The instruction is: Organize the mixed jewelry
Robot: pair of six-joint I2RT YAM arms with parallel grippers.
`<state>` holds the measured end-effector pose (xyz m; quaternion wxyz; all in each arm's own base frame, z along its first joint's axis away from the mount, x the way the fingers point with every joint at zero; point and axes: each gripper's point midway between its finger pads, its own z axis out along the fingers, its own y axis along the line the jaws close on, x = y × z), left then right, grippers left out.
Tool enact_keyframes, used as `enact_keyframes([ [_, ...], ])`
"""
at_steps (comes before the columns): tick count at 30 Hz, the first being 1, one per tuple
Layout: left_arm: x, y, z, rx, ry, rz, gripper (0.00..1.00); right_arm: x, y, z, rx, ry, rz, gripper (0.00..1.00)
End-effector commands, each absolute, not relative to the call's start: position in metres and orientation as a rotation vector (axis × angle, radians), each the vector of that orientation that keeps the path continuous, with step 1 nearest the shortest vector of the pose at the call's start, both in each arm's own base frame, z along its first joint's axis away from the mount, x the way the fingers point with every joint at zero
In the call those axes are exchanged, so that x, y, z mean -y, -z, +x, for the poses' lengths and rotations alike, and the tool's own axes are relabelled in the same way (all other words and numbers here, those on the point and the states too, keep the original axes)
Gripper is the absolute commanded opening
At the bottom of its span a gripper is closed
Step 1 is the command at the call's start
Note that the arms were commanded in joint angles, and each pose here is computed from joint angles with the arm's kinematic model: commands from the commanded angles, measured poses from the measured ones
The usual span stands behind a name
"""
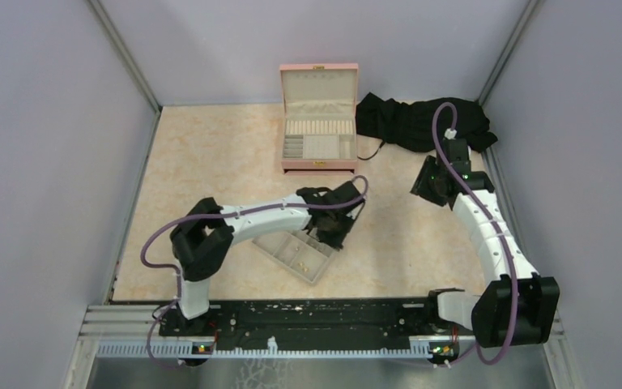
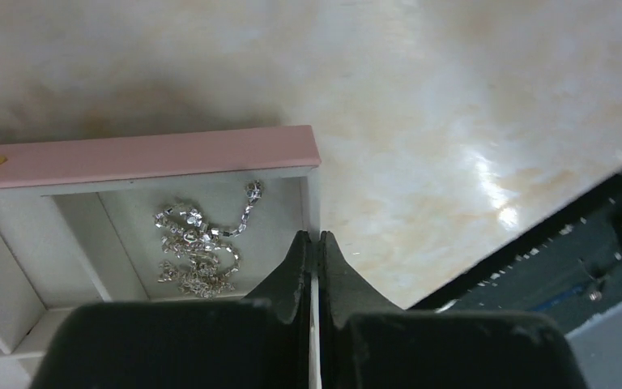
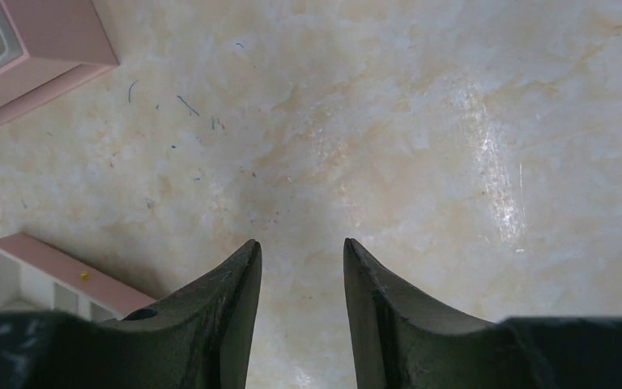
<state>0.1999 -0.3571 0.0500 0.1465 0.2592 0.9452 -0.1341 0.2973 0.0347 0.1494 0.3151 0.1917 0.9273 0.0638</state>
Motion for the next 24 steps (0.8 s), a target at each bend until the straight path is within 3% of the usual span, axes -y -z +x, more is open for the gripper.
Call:
enact_keyframes([
  [1, 0.415, -0.061, 0.177, -2.569, 0.569, 1.079, 0.00, -0.028, -0.172, 0.297, -2.395, -0.180, 0.488, 0.42],
  [3, 0.429, -0.067, 0.175, -2.528, 0.569, 1.141, 0.03, -0.029, -0.171, 0.294, -2.395, -0.193, 0.494, 0.42],
  [6, 0.440, -0.080, 0.177, -2.483, 0.574, 1.173, 0.25, -0.030, -0.169, 0.290, -2.400, -0.206, 0.492, 0.43],
  [8, 0.443, -0.094, 0.183, -2.439, 0.574, 1.171, 0.33, -0.031, -0.167, 0.288, -2.406, -0.214, 0.489, 0.43],
  [16, 0.426, -0.171, 0.203, -2.385, 0.621, 1.065, 0.37, -0.056, -0.164, 0.291, -2.435, -0.373, 0.369, 0.44],
  [24, 0.317, -0.206, 0.281, -2.469, 0.687, 0.496, 0.37, -0.151, -0.139, 0.279, -2.539, -0.474, -0.059, 0.53],
])
